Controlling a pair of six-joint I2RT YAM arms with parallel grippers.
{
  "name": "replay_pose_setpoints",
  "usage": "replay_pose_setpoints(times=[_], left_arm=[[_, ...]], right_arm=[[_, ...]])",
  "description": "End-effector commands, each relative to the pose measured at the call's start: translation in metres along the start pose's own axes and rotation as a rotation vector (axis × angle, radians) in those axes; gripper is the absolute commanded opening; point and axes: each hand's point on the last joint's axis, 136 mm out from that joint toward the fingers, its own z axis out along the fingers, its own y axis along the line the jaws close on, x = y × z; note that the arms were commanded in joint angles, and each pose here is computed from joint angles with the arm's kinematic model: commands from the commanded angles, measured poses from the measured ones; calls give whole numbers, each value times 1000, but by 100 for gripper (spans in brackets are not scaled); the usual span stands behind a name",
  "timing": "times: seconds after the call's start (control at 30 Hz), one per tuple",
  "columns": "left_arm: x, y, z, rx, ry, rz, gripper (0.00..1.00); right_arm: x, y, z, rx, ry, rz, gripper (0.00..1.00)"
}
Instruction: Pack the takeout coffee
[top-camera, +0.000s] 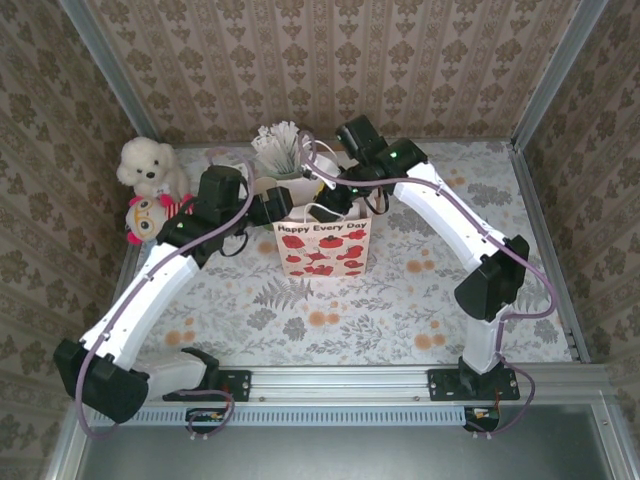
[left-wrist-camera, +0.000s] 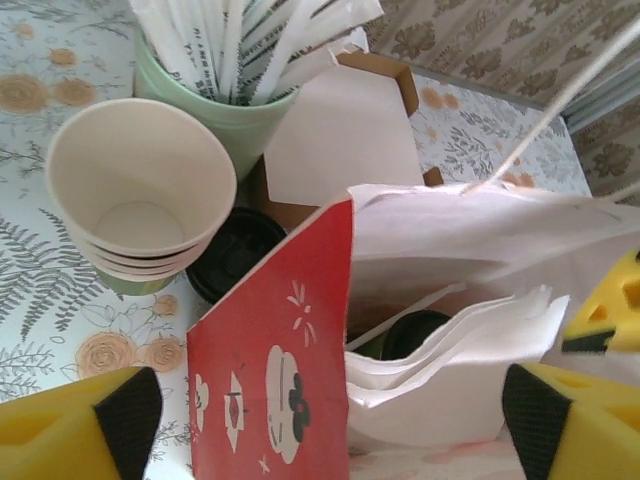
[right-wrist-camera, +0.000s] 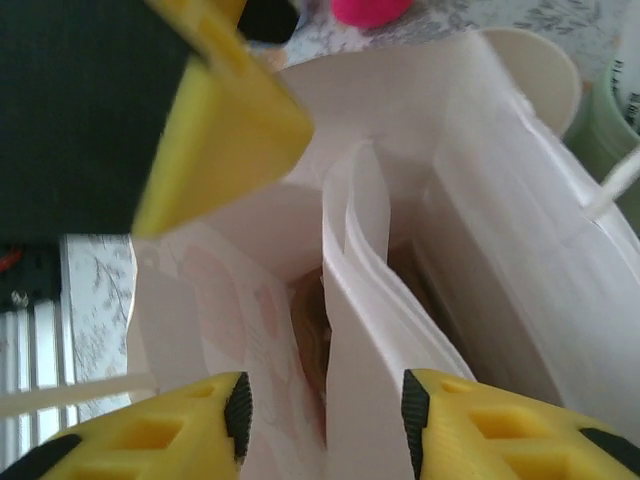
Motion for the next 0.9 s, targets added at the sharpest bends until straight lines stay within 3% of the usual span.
replay_pose_setpoints(times=[0.0, 0.2, 0.27, 0.4, 0.57, 0.73, 0.87], left_arm=[[-7, -20, 0, 68, 5, 41, 84], [5, -48, 21, 153, 72, 65, 81], [7, -59, 28, 194, 91, 75, 82], [6, -72, 41, 232, 113, 108, 82], [6, -79, 47, 260, 129, 142, 84], [-9, -61, 24, 191, 61, 191, 94], [-27, -34, -16, 132, -65, 214, 100]], right_arm=[[-22, -3, -47, 116, -118, 56, 63], [-8, -46, -134, 394, -437, 353, 100], [10, -56, -161, 474, -516, 445, 100], [70, -84, -186, 703, -507, 611, 100], [120, -96, -202, 829, -519, 740, 100], [165, -111, -220, 978, -530, 857, 100], [211, -127, -231, 1147, -520, 932, 100]])
